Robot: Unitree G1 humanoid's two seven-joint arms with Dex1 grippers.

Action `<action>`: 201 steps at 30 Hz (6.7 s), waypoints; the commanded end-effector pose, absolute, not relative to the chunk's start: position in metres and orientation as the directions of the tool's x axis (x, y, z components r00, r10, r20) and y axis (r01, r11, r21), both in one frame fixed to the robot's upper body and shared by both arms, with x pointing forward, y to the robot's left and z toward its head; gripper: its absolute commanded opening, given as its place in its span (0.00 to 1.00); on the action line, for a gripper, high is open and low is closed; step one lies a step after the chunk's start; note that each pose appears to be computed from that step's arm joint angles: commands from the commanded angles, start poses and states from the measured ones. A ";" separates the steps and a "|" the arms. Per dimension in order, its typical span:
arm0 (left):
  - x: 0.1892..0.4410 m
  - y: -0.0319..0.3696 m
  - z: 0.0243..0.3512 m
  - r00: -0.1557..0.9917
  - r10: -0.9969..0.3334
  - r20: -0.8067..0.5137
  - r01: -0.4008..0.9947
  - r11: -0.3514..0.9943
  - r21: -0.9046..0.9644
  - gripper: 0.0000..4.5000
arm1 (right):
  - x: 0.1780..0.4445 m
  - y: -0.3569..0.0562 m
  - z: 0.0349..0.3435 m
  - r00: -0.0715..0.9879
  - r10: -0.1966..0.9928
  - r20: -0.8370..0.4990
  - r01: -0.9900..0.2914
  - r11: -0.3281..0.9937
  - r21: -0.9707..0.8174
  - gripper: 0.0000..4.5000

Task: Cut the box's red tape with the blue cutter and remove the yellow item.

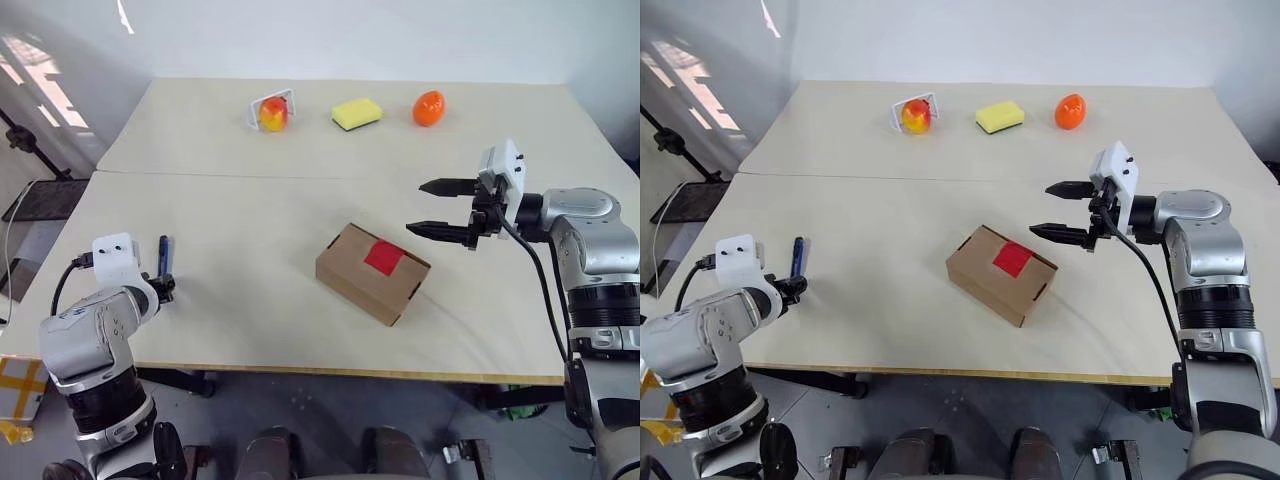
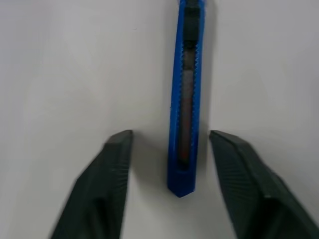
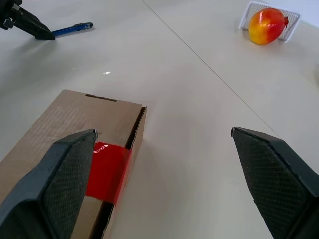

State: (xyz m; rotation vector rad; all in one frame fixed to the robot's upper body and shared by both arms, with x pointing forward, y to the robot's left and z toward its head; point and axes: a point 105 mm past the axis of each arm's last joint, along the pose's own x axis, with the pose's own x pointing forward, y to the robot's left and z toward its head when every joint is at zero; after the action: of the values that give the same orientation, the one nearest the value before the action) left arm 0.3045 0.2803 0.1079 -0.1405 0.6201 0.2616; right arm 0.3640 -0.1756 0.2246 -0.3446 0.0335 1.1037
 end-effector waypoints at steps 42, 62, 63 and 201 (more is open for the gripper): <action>0.245 0.179 0.146 0.483 -0.637 -0.601 0.873 0.408 0.268 0.08 | 0.269 -0.066 0.246 0.091 0.901 -0.423 -0.893 -0.114 -0.435 1.00; 0.247 0.184 0.110 0.367 -0.574 -0.732 0.925 0.138 0.355 0.08 | 0.267 0.016 0.159 0.120 0.745 -0.656 -0.689 -0.413 -0.596 0.01; 0.247 0.184 0.110 0.364 -0.573 -0.735 0.926 0.136 0.353 0.08 | 0.267 0.019 0.157 0.116 0.743 -0.659 -0.677 -0.426 -0.600 0.01; 0.263 0.234 0.159 0.755 -0.646 -0.114 0.656 0.744 0.125 1.00 | 0.346 -0.031 0.295 0.396 0.854 -0.338 -0.855 0.477 0.204 0.04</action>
State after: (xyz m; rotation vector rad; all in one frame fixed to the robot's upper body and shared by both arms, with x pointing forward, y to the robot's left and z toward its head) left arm 0.2809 0.2587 0.1704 0.1780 -0.0252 -0.5534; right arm 0.3512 -0.0321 0.2782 0.0089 0.5050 1.0607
